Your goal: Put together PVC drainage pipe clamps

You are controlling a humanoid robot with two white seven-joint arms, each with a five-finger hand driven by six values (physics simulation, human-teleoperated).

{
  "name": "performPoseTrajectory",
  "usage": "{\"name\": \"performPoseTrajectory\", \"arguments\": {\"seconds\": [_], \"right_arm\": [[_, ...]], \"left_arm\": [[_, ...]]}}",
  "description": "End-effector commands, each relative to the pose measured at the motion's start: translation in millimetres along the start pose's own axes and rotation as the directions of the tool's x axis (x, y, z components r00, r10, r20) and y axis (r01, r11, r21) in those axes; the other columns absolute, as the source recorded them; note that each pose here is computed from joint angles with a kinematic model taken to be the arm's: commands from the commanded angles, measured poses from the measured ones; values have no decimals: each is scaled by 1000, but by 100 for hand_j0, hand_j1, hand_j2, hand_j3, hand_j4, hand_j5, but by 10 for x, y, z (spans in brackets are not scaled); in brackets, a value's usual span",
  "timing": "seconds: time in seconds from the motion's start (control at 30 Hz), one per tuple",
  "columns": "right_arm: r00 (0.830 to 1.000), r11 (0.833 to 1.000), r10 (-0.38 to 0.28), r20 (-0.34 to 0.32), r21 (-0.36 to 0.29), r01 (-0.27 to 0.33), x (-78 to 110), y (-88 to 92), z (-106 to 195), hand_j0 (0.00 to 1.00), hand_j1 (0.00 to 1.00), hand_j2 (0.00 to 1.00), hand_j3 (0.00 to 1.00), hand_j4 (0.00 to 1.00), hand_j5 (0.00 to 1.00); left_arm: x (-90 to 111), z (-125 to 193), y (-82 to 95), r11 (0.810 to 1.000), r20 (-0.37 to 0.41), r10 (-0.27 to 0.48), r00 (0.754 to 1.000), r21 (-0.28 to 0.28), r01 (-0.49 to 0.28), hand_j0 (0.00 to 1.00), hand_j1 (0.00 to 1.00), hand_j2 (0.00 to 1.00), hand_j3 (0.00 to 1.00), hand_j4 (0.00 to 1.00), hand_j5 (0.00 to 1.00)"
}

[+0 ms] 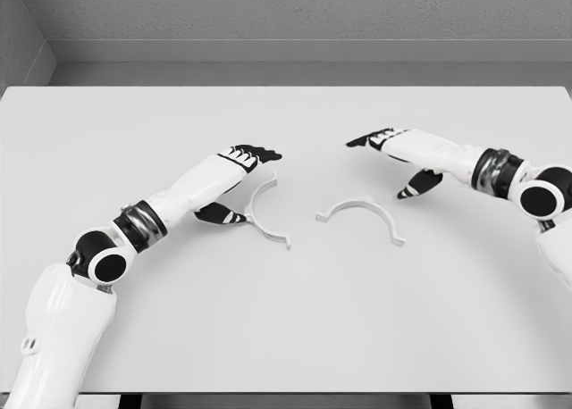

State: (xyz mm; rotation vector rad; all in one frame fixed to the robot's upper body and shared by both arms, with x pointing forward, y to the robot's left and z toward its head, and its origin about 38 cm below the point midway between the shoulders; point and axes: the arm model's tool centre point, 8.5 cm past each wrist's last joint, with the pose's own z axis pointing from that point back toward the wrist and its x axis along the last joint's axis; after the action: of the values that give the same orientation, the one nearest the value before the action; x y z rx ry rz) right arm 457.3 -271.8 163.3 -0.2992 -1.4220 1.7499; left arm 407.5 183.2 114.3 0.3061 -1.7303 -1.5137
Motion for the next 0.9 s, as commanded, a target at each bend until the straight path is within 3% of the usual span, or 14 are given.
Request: {"name": "performPoseTrajectory", "arguments": {"seconds": [0.0,0.07,0.2,0.3,0.5,0.67,0.87], "right_arm": [[999,999,32,-5,-8,-32,1,-102,116,100,100,100,100,100,100],[999,999,40,-11,-7,-40,-12,-115,152,100,100,100,100,100,100],[995,996,93,26,-7,-93,195,-125,240,100,100,100,100,100,100],[997,999,48,57,-17,-47,229,-105,272,100,100,100,100,100,100],[992,999,39,122,-41,-34,550,-174,352,100,100,100,100,100,100],[997,1000,15,78,5,-16,412,25,464,100,100,100,100,100,100],[998,1000,11,56,20,-12,335,70,503,100,100,100,100,100,100]], "left_arm": [[1,11,29,1000,2,1,1000,8,-1,100,100,100,100,100,100],[-21,38,61,1000,1,-5,1000,13,5,100,100,100,100,100,100],[-111,111,120,1000,-20,-18,1000,10,18,100,100,100,100,100,100],[-134,134,139,1000,-26,-20,999,14,20,100,100,100,100,100,100],[-174,148,195,999,-37,-22,999,27,23,100,100,100,100,100,100],[-168,150,196,999,-36,-23,999,28,24,100,100,100,100,100,100],[-167,147,203,999,-36,-24,999,29,25,100,100,100,100,100,100]]}}
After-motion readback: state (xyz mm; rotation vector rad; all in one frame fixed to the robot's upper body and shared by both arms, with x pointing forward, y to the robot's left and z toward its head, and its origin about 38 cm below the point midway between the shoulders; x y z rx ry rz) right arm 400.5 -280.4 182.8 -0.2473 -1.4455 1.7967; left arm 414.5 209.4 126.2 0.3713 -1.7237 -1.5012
